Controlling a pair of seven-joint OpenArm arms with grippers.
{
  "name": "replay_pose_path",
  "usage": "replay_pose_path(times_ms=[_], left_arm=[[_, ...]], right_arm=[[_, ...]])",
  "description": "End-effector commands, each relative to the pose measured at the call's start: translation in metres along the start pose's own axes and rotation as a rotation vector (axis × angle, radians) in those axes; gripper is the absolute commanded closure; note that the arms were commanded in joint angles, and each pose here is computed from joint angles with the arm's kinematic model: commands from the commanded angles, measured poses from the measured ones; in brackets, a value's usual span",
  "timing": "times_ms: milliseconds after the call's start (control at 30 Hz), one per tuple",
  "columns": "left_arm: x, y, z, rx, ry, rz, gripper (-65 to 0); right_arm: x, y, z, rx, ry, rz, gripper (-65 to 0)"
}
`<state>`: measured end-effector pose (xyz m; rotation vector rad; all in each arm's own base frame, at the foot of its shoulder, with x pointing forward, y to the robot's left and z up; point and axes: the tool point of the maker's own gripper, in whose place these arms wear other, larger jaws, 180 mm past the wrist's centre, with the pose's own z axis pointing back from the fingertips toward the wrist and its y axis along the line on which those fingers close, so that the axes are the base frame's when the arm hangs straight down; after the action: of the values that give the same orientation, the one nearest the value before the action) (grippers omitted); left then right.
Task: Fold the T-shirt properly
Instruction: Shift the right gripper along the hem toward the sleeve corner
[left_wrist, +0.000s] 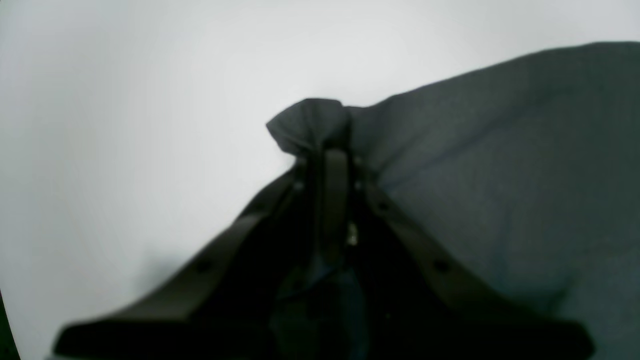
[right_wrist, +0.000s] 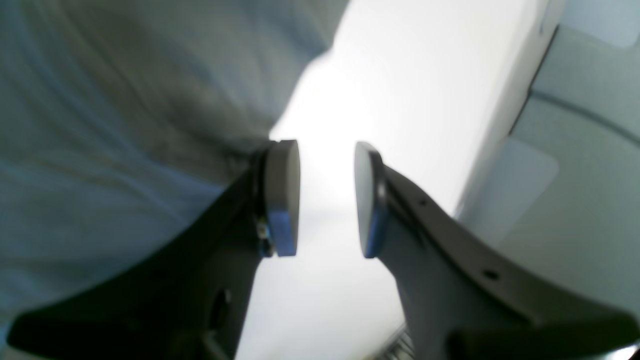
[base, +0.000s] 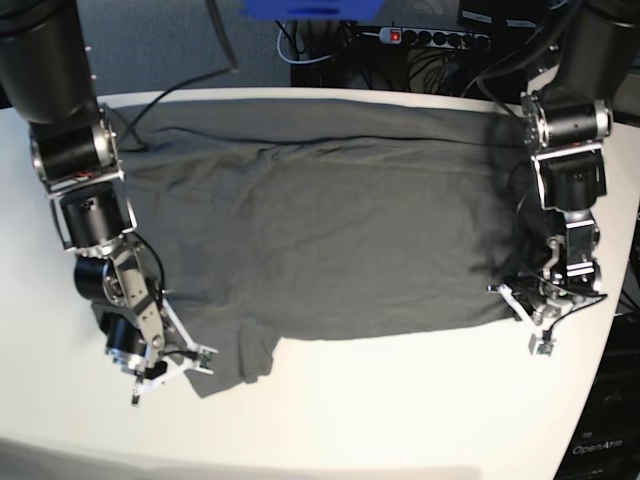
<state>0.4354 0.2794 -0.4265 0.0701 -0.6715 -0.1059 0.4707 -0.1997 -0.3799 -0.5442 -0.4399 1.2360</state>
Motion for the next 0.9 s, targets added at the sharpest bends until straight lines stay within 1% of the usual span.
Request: replay_pose_path(times_ms=[0,33,133,267,400,500,700,867], left_arm=[[0.012,0.004,0.003,0.006,-0.009,-0.009,-2.5],[0.012,0.004,0.003,0.006,-0.009,-0.009,-2.5],[0.011,0.003,0.003,0.005,-0.006,-0.008,-2.5],[0.011,0.004,0.003,0.005,-0.007,-0.008,-2.5],[0.011,0.002,0.003,0.002,-0.009,-0.006,-2.5],[0.011,0.002,0.003,0.002,-0.009,-0.006,-2.5],[0.012,-0.001,0.002,-0.003,-0.01,-0.004,-2.5],[0.012,-0.001,0.002,-0.003,-0.01,-0.004,-2.5]], right_arm=[[-0.002,-0.037,0.011,-0.076,-0.007,-0.051,-16.7],[0.0,-0.043,0.014,-0.085,-0.025,-0.099,-16.7],[0.002,-0.063,0.021,-0.113,-0.059,-0.2,-16.7],[0.006,-0.084,0.03,-0.138,-0.1,-0.302,-16.7],[-0.005,-0.089,0.031,-0.134,-0.091,-0.411,-16.7],[-0.01,-0.087,0.03,-0.126,-0.102,-0.463,-16.7],[-0.005,-0.084,0.029,-0.105,-0.158,-0.615,-16.7],[0.001,-0.079,0.028,-0.086,-0.187,-0.685,-16.7]])
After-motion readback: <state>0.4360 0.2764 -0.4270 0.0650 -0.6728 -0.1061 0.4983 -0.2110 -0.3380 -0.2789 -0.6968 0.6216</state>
